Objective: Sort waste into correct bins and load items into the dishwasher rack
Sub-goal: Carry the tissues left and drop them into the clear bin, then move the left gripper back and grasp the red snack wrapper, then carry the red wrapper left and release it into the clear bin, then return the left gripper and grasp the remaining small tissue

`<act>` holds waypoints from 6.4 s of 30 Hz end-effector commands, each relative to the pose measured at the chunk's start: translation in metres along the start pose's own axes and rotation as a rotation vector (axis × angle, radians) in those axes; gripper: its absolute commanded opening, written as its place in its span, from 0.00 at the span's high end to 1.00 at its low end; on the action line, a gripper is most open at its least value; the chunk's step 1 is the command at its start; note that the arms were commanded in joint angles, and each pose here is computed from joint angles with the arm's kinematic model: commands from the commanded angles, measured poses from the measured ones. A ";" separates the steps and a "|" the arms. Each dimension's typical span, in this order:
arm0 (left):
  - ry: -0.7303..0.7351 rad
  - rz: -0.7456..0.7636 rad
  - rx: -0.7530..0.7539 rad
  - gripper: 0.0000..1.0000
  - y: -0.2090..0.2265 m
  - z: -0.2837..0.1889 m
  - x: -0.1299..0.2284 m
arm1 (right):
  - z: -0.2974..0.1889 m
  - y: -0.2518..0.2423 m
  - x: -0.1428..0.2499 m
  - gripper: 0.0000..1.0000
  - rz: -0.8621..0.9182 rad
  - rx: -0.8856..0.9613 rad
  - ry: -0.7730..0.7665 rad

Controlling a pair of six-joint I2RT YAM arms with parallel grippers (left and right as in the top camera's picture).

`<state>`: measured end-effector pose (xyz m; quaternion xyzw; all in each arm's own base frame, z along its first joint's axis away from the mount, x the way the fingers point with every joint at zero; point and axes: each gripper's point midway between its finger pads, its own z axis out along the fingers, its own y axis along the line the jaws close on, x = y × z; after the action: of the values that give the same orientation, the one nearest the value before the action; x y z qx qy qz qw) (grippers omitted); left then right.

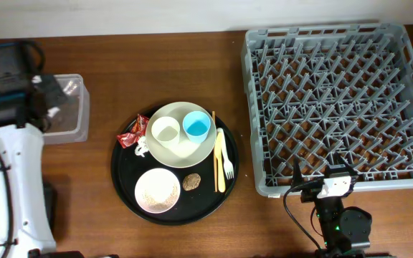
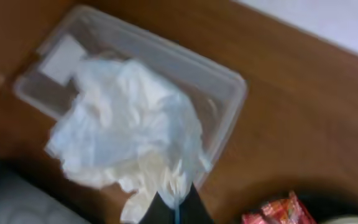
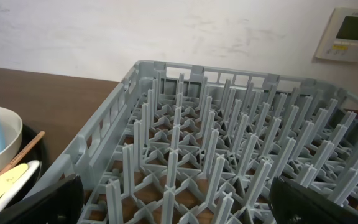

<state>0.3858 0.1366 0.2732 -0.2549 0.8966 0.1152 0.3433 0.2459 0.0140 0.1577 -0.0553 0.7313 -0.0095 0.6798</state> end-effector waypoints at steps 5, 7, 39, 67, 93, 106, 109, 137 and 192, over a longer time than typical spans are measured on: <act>0.137 -0.146 -0.207 1.00 0.099 0.120 0.012 | 0.000 0.001 0.002 0.02 -0.007 -0.005 0.003; 0.130 -0.141 -0.188 0.99 0.110 0.160 0.013 | 0.000 0.001 0.002 0.02 -0.007 -0.005 0.003; 0.466 0.303 0.242 0.24 -0.103 0.056 0.197 | 0.000 0.001 0.002 0.02 -0.007 -0.005 0.003; 0.487 0.035 0.167 0.28 -0.114 0.120 0.233 | 0.000 0.001 0.002 0.02 -0.007 -0.005 0.003; -0.045 -0.076 0.226 0.99 -0.076 0.002 0.092 | 0.000 0.001 0.002 0.01 -0.007 -0.005 0.003; -0.026 -0.273 -0.083 0.99 0.069 0.100 0.068 | 0.000 0.001 0.002 0.02 -0.007 -0.005 0.003; -0.021 -0.277 -0.086 0.99 0.069 0.133 0.070 | 0.000 0.001 0.002 0.02 -0.007 -0.005 0.003; 0.375 0.014 0.417 0.66 -0.052 0.023 0.182 | 0.000 0.001 0.002 0.02 -0.007 -0.005 0.003; 0.398 0.425 0.416 0.49 -0.121 0.110 0.275 | 0.000 0.001 0.002 0.02 -0.007 -0.005 0.003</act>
<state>0.3403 -0.0248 0.0072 -0.0097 0.9822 -0.0477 0.1813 0.2459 0.0140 0.1578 -0.0551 0.7312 -0.0094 0.6799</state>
